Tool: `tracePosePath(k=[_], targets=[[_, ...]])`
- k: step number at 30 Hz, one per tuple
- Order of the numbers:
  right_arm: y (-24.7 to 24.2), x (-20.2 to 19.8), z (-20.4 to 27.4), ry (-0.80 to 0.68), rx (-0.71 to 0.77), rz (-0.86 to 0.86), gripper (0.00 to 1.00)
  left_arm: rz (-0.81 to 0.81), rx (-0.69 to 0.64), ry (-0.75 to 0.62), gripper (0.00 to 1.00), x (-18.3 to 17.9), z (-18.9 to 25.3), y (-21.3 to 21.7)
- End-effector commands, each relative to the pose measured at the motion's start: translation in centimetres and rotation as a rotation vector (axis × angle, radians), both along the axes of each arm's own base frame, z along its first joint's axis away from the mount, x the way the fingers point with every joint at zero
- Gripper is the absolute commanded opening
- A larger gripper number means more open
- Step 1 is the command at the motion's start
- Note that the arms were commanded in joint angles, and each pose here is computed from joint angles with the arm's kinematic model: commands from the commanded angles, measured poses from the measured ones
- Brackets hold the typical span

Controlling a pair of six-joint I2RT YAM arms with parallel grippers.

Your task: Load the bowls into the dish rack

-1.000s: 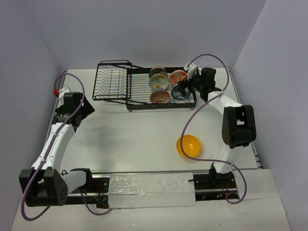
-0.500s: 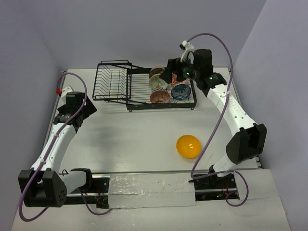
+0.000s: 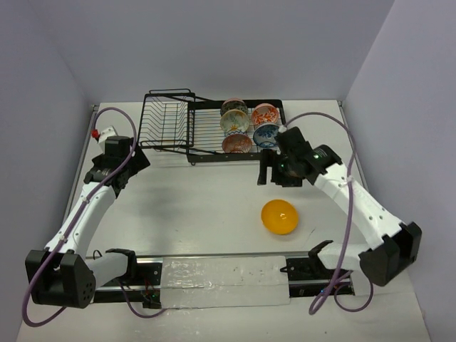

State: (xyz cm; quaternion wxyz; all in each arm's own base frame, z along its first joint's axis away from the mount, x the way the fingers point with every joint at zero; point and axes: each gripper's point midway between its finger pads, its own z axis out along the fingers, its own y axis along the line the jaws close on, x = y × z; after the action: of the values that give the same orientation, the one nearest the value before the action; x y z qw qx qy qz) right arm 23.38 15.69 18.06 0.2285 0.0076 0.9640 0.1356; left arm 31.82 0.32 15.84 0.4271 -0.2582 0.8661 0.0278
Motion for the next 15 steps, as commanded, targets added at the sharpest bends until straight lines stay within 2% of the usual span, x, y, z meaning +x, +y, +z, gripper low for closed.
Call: tracePosePath(k=[1, 6, 15], targets=[[-4.1, -2.4, 1.5, -0.046, -0.054, -0.222, 0.89, -0.001, -0.002, -0.039, 0.98, 0.4, 1.1, -0.4], [-6.4, -5.5, -1.5, 0.022, -0.079, -0.334, 0.82, -0.012, 0.001, -0.029, 0.98, 0.4, 0.9, -0.7], [-6.7, -7.6, -5.4, 0.108, -0.046, -0.401, 0.78, -0.028, 0.003, -0.018, 0.98, 0.4, 0.6, -1.2]])
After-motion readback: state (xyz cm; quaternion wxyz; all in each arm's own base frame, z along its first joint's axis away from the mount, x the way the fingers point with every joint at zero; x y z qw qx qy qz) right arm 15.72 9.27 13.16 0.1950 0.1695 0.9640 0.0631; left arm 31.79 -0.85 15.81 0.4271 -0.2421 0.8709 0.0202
